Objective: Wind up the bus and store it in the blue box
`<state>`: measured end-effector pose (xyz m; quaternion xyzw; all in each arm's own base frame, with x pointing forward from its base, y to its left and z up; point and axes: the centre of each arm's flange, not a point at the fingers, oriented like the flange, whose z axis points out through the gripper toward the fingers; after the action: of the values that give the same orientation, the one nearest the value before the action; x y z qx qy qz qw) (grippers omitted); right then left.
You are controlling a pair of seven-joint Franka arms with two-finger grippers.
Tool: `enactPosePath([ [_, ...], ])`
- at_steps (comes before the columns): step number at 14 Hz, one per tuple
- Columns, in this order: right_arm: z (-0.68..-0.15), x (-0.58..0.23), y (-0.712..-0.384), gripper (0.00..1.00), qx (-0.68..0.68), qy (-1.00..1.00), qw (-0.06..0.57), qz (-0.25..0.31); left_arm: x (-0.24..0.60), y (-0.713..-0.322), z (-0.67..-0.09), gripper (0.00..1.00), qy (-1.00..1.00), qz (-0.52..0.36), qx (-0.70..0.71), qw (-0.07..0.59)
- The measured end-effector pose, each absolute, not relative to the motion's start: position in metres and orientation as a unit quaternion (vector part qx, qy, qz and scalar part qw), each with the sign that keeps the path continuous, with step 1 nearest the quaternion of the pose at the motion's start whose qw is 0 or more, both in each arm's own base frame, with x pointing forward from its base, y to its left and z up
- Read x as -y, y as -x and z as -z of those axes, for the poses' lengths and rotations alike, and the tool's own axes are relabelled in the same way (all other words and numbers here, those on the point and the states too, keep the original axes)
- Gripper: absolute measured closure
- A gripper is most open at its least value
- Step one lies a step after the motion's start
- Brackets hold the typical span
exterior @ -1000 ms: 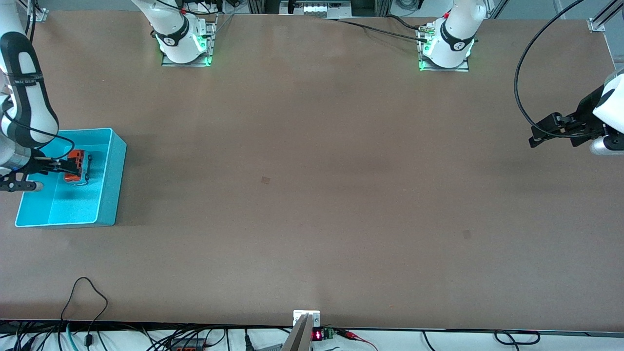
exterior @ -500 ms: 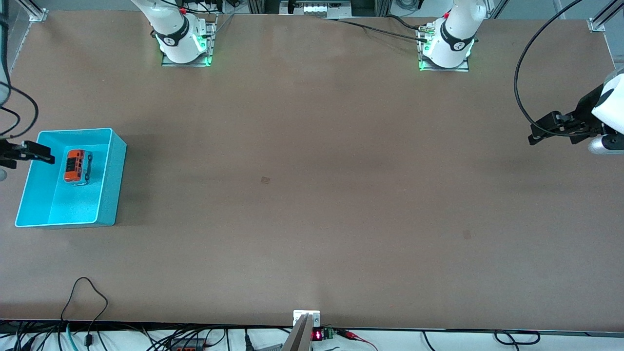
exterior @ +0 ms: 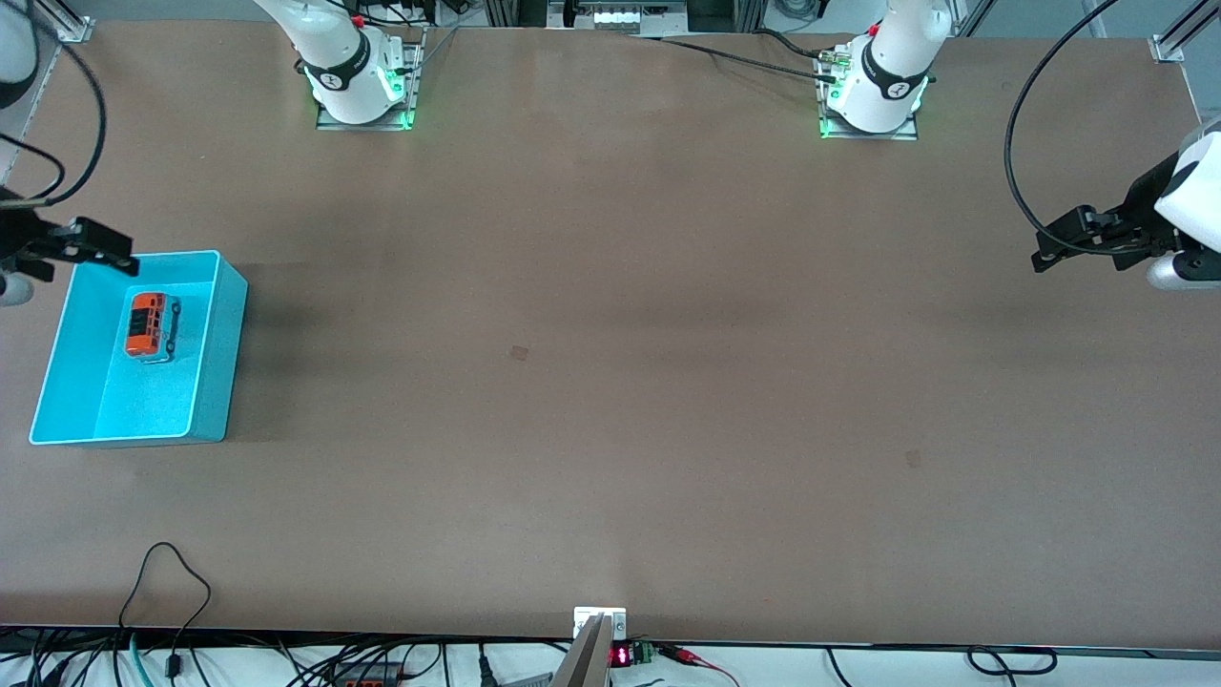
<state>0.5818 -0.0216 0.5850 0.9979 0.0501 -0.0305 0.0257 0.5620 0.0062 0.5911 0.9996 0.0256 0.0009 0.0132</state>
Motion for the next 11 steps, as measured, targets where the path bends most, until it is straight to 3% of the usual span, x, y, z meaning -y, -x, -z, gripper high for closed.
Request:
enactPosePath([
  [11,-0.612,0.002,-0.564,0.00,-0.056,-0.998,0.021,0.026,-0.005,-0.557,-0.591,0.00,-1.000,0.006,-0.025,0.013],
])
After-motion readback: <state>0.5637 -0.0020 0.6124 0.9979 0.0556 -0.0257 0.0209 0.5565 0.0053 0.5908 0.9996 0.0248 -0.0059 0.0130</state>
